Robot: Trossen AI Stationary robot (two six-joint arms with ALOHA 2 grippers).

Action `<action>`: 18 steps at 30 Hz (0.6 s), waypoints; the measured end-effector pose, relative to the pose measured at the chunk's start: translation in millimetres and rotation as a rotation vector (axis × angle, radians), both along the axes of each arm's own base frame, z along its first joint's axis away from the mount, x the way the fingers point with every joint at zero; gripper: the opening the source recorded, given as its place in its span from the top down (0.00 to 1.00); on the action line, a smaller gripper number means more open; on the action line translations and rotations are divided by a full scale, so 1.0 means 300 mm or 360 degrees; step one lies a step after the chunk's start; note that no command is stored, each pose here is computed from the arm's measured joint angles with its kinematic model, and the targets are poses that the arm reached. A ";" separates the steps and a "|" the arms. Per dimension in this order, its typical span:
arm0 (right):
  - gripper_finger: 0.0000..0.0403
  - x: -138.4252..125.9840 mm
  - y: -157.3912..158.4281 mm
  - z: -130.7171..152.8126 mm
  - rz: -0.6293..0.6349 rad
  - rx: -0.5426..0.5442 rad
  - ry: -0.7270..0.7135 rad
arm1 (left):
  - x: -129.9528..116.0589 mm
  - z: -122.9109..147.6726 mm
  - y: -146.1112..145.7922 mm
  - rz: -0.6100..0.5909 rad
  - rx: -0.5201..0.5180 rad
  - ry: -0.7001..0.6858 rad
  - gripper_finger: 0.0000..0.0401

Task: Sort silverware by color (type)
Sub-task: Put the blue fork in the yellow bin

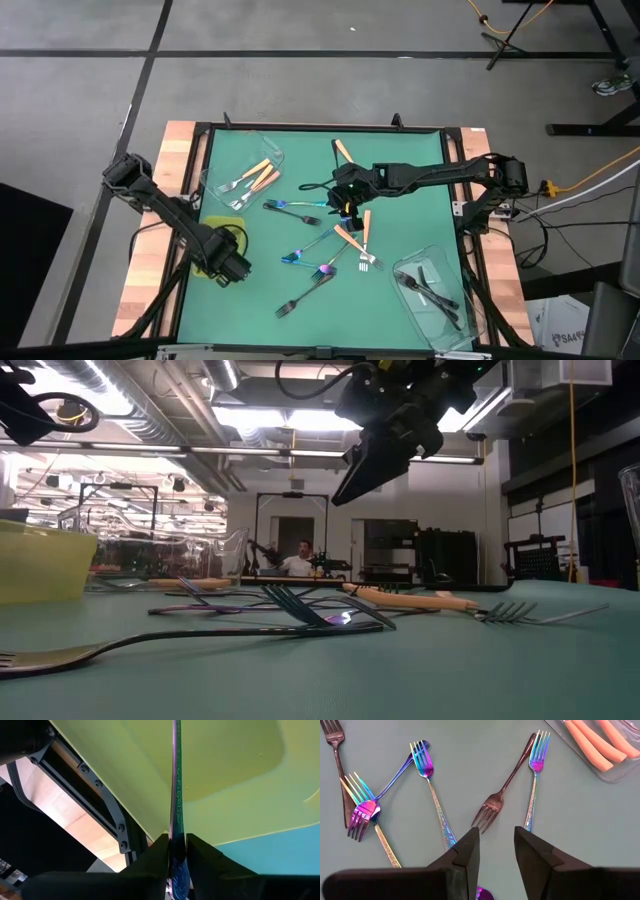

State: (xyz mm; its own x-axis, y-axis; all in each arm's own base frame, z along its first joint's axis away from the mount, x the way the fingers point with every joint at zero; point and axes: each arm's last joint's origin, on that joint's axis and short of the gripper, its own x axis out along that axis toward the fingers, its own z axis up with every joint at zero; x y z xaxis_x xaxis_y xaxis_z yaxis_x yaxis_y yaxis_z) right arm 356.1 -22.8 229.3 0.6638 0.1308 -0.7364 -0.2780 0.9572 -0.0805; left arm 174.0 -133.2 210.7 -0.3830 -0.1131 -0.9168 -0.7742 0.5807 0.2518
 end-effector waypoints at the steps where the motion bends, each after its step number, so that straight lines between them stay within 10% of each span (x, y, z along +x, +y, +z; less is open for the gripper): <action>1: 0.72 0.000 0.000 0.000 0.0000 0.0000 0.0000 | 0.000 0.000 0.000 0.0000 0.0000 0.0000 0.85; 18: 0.72 0.000 0.000 0.000 0.0000 0.0000 -0.0002 | -0.003 0.002 -0.003 -0.0015 -0.0064 0.0035 0.84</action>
State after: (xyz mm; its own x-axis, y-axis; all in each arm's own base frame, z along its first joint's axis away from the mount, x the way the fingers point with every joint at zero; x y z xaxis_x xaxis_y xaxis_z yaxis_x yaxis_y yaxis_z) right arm 356.2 -22.8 229.3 0.6645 0.1308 -0.7357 -0.2779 0.9572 -0.0809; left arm 173.3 -134.1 211.2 -0.4045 -0.1459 -0.9028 -0.7631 0.5979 0.2453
